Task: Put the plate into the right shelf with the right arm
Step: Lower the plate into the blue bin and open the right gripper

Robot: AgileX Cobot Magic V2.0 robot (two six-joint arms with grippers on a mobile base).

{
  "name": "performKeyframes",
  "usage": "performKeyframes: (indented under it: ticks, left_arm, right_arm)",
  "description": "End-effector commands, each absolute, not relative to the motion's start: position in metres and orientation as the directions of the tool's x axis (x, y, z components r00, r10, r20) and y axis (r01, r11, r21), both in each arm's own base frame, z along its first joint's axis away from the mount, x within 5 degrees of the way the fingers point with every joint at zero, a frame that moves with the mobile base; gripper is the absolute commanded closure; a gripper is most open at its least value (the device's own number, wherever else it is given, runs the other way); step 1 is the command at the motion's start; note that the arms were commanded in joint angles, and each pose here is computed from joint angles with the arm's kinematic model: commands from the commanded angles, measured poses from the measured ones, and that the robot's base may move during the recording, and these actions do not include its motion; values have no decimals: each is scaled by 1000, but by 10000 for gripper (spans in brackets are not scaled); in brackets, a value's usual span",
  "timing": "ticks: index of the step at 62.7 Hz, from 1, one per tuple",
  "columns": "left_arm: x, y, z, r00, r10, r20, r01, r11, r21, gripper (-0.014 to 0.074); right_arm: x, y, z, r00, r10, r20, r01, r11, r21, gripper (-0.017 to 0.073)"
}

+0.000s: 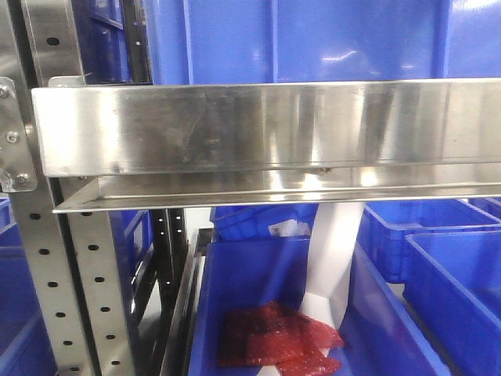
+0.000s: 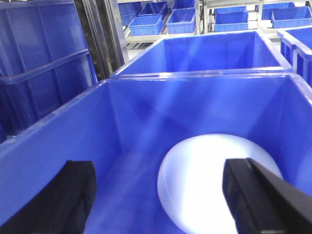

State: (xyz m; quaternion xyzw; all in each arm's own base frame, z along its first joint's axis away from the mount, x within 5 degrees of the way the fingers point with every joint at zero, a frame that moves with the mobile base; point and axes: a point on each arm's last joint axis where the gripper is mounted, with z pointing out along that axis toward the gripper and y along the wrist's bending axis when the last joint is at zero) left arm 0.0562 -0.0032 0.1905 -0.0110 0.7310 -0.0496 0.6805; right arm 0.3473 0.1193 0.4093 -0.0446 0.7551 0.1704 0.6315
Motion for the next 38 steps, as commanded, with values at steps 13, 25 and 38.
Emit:
performKeyframes:
  ticks: [13, 25, 38]
  left_arm:
    - [56, -3, 196, 12, -94, -995, 64, 994, -93, 640]
    - [56, -3, 196, 12, -94, -995, 64, 994, -93, 640]
    - [56, -3, 196, 12, -94, -995, 64, 994, -93, 640]
  right_arm:
    - [283, 89, 476, -110, 118, -987, -257, 956, 143, -6]
    - [244, 70, 487, -194, 56, -979, -191, 977, 94, 463]
    - [221, 57, 494, -220, 4, -976, -141, 989, 36, 505]
